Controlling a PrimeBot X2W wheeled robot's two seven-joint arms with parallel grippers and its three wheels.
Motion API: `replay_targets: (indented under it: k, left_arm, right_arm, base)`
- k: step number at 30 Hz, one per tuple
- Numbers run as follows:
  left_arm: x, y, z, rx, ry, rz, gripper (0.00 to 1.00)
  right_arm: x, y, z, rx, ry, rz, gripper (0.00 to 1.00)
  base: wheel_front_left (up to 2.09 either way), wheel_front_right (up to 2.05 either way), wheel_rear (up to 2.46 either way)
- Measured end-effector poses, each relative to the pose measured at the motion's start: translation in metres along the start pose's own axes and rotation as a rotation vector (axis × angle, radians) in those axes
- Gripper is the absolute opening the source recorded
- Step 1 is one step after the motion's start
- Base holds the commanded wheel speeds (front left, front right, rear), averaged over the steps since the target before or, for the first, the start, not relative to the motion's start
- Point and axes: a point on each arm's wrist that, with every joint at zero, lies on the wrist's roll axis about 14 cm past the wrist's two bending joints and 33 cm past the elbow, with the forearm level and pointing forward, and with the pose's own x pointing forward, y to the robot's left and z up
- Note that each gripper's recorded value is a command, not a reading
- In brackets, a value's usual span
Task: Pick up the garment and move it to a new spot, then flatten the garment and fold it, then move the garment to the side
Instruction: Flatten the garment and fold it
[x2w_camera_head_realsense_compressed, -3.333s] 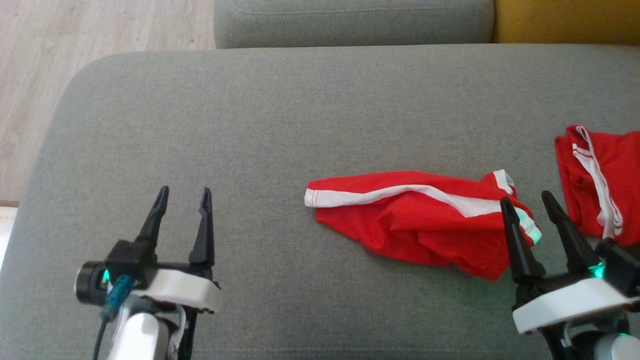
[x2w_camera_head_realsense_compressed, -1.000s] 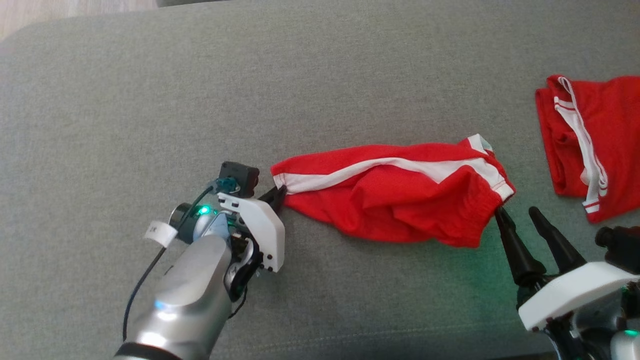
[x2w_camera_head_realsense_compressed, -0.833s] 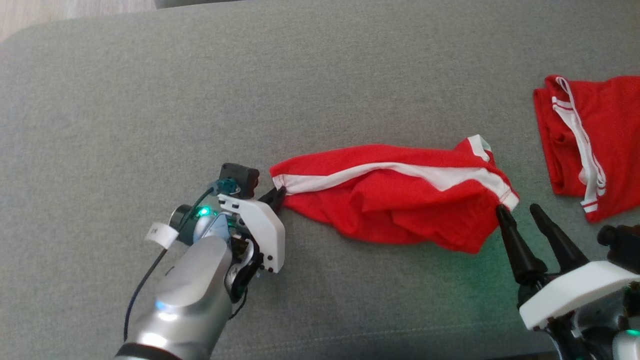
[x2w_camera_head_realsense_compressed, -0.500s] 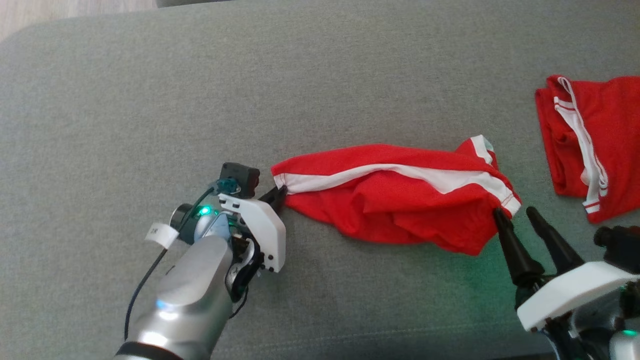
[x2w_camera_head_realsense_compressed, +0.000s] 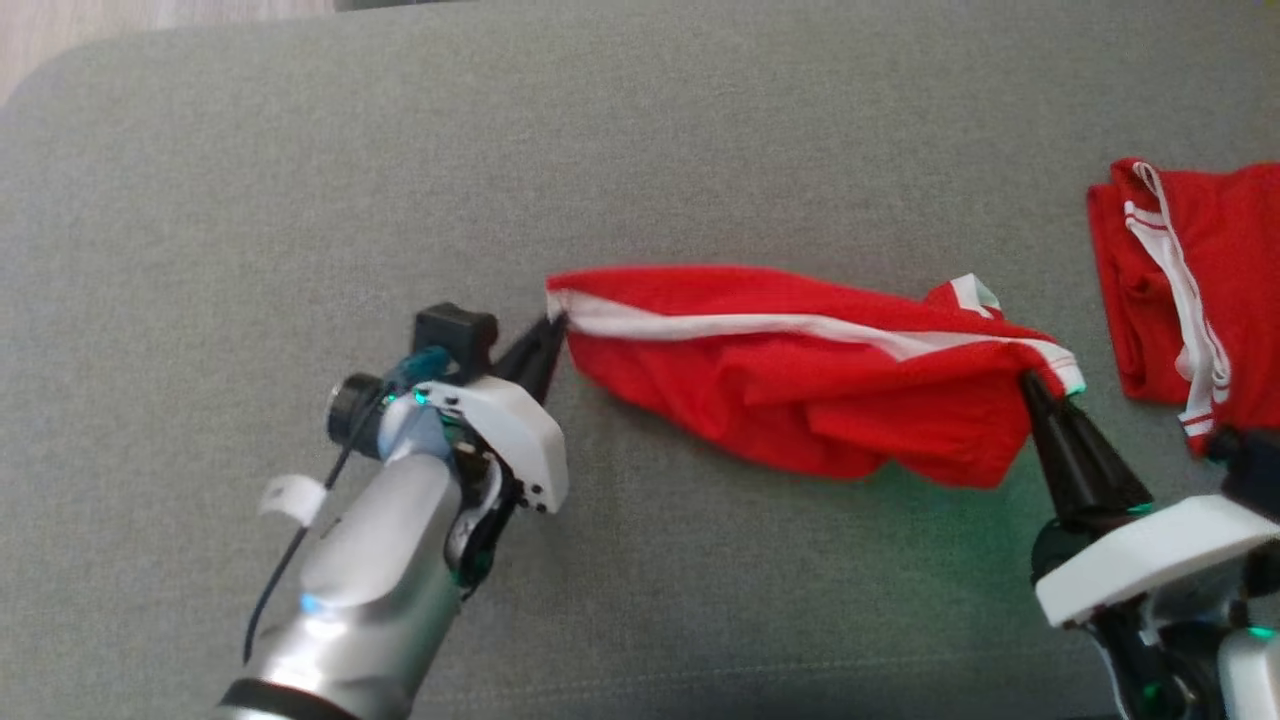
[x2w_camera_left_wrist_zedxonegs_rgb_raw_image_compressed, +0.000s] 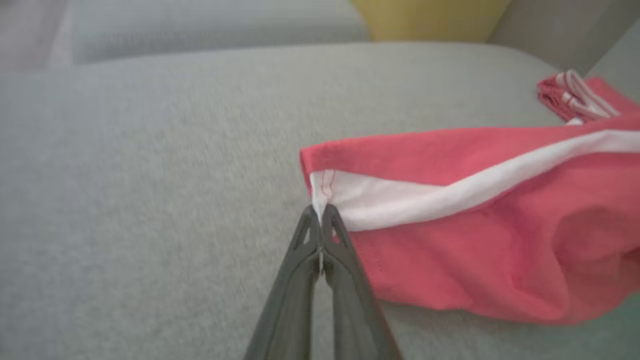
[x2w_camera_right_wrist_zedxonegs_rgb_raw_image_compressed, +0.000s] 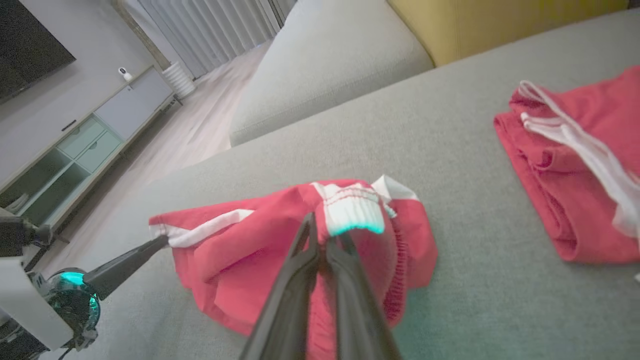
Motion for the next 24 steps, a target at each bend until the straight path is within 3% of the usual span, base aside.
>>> replay_targets:
  k: [6, 13, 19, 24]
  left_arm:
    - [-0.014, 0.011, 0.055, 0.019, -0.215, 0.047, 0.00]
    - [-0.066, 0.018, 0.164, 0.107, -0.550, 0.083, 0.00]
    - [-0.124, 0.000, 0.249, 0.218, -0.760, 0.073, 0.00]
    - [-0.163, -0.017, 0.295, 0.282, -0.870, 0.059, 0.00]
  right_arm:
    - [-0.006, 0.009, 0.041, -0.106, -0.126, 0.045, 0.00]
    - [-0.015, 0.037, 0.115, -0.271, -0.319, 0.139, 0.00]
    - [-0.032, 0.073, 0.178, -0.369, -0.496, 0.220, 0.00]
    - [-0.047, 0.093, 0.204, -0.405, -0.568, 0.260, 0.00]
  base:
    - [0.00, 0.00, 0.00]
    - [0.00, 0.00, 0.00]
    - [0.00, 0.00, 0.00]
    - [0.00, 0.00, 0.00]
